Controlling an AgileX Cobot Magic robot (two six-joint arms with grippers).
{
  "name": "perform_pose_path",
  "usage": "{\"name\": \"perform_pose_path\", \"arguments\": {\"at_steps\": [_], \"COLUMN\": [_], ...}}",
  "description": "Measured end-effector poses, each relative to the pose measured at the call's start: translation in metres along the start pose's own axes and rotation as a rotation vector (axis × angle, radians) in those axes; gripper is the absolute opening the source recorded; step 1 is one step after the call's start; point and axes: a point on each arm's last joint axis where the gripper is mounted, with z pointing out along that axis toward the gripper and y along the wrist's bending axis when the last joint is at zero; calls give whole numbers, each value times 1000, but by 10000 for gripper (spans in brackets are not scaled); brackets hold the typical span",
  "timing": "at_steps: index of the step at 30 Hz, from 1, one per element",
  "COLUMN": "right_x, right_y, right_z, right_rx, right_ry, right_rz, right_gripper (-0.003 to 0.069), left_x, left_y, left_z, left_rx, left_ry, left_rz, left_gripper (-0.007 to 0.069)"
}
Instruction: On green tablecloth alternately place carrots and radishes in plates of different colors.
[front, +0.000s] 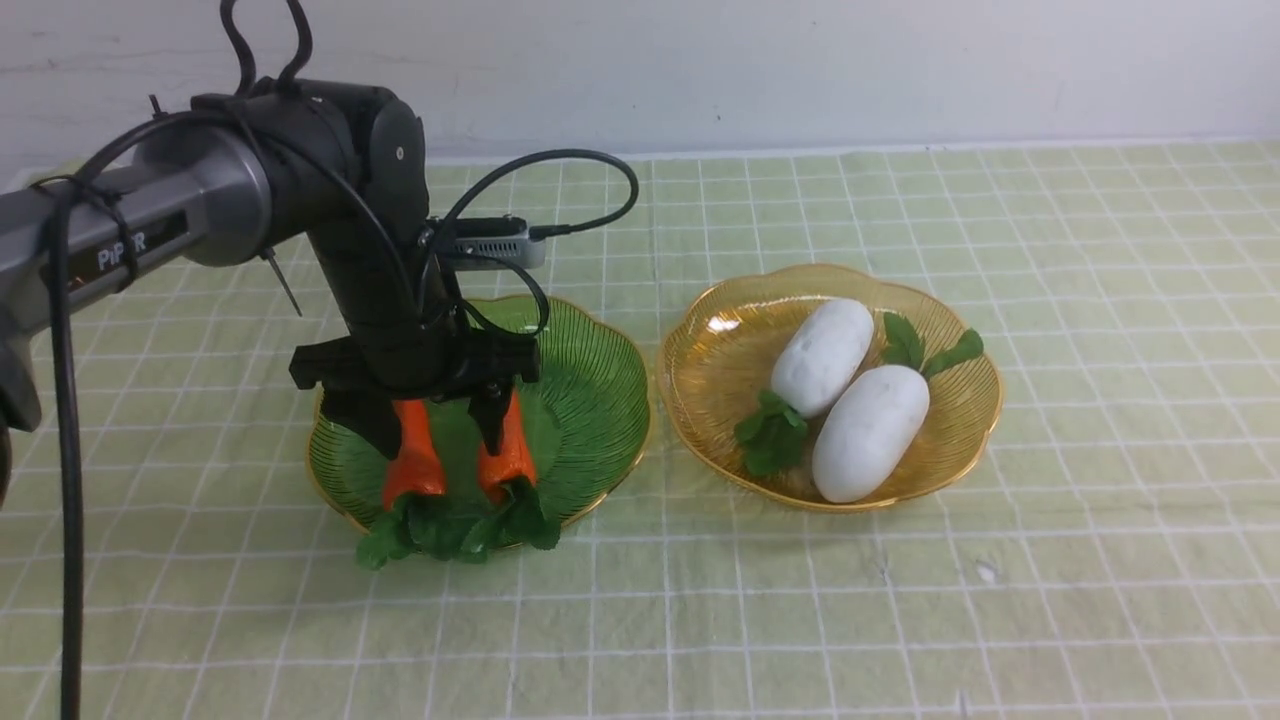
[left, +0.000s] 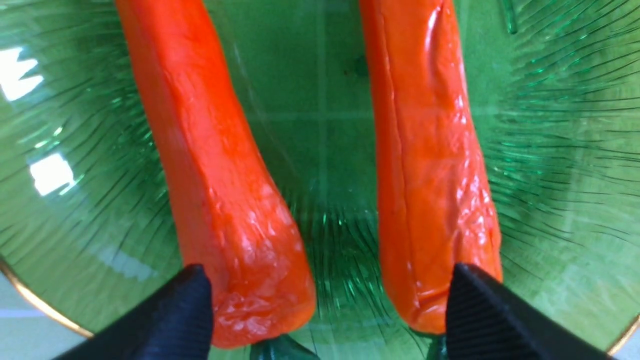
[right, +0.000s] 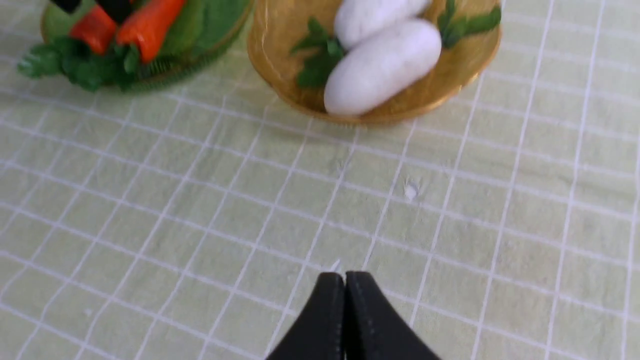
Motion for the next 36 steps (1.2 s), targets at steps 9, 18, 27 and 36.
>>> {"name": "perform_pose_path", "arguments": {"at_steps": [9, 18, 27, 36], "right_x": [39, 49, 55, 60], "right_y": [-10, -15, -14, -13], "right_z": [7, 19, 22, 25], "right_rx": [69, 133, 116, 103], "right_ry": [-515, -576, -508, -449], "right_rz": [14, 37, 38, 38], "right_gripper": [-15, -15, -15, -15], "left_x": [0, 1, 1, -11], "left_y": [0, 0, 0, -6], "left_z": [0, 0, -1, -40], "left_rx": [-1, -1, -9, 24], "left_ry": [4, 5, 12, -75], "left_rz": [1, 29, 54, 168], "left_gripper": [563, 563, 380, 2]}}
